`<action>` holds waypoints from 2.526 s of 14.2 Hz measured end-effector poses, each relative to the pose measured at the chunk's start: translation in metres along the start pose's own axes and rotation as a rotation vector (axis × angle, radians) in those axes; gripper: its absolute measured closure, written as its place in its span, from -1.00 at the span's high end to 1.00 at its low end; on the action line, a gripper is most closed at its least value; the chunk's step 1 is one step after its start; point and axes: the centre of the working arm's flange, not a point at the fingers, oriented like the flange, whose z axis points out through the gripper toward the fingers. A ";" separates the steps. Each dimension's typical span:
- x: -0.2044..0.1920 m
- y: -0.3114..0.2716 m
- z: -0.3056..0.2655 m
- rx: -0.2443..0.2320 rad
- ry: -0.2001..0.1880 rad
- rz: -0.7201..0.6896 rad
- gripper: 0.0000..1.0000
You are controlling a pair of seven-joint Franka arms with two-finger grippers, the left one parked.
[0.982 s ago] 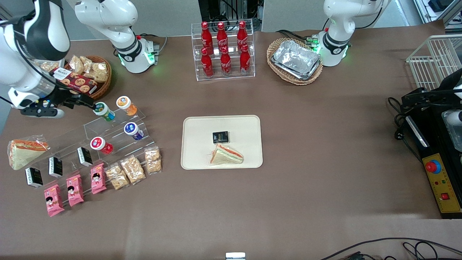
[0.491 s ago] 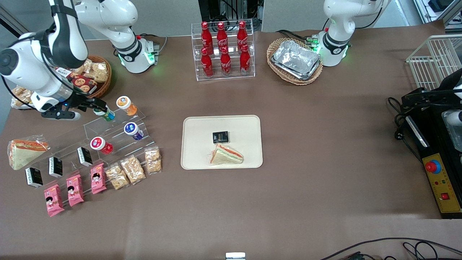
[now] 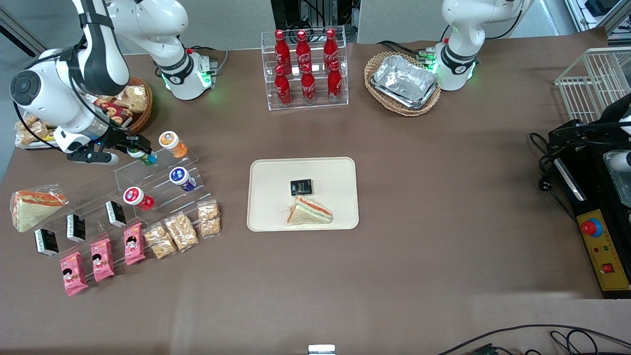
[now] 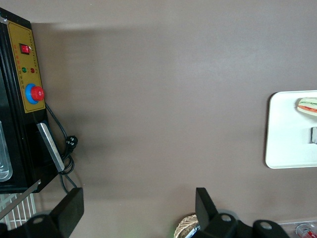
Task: Place green gum on tray
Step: 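Lower the right gripper around the green gum bottle and close it, then lift the green gum bottle off the stand with the right gripper, then carry the green gum bottle over the cream tray beside the black card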
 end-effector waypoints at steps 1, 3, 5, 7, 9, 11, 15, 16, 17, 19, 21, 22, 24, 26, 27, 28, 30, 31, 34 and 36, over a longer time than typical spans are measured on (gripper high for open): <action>0.000 -0.002 0.000 0.000 0.001 -0.004 0.34; 0.000 -0.005 0.000 -0.001 0.001 -0.008 0.19; 0.000 -0.005 0.000 -0.001 0.001 -0.009 0.18; 0.000 -0.005 -0.001 -0.001 0.004 -0.009 0.18; 0.004 -0.006 -0.010 0.000 0.024 -0.013 0.18; 0.012 -0.008 -0.031 0.002 0.042 -0.017 0.18; 0.030 -0.015 -0.101 0.004 0.026 -0.028 0.18; 0.036 -0.017 -0.120 0.004 0.017 -0.031 0.18; 0.043 -0.018 -0.138 0.003 0.007 -0.033 0.18; 0.056 -0.022 -0.169 0.001 -0.019 -0.037 0.18; 0.064 -0.026 -0.191 -0.002 -0.039 -0.043 0.18; 0.065 -0.030 -0.198 -0.003 -0.046 -0.046 0.18; 0.066 -0.046 -0.203 0.014 -0.059 -0.021 0.18; 0.062 -0.083 -0.199 0.024 -0.078 0.028 0.18; 0.058 -0.108 -0.195 0.015 -0.085 0.047 0.18; 0.053 -0.136 -0.190 0.014 -0.097 0.065 0.18; 0.048 -0.188 -0.173 0.020 -0.108 0.118 0.18; 0.049 -0.207 -0.163 0.024 -0.107 0.141 0.18; 0.060 -0.250 -0.123 0.043 -0.094 0.184 0.18; 0.065 -0.276 -0.094 0.057 -0.099 0.175 0.18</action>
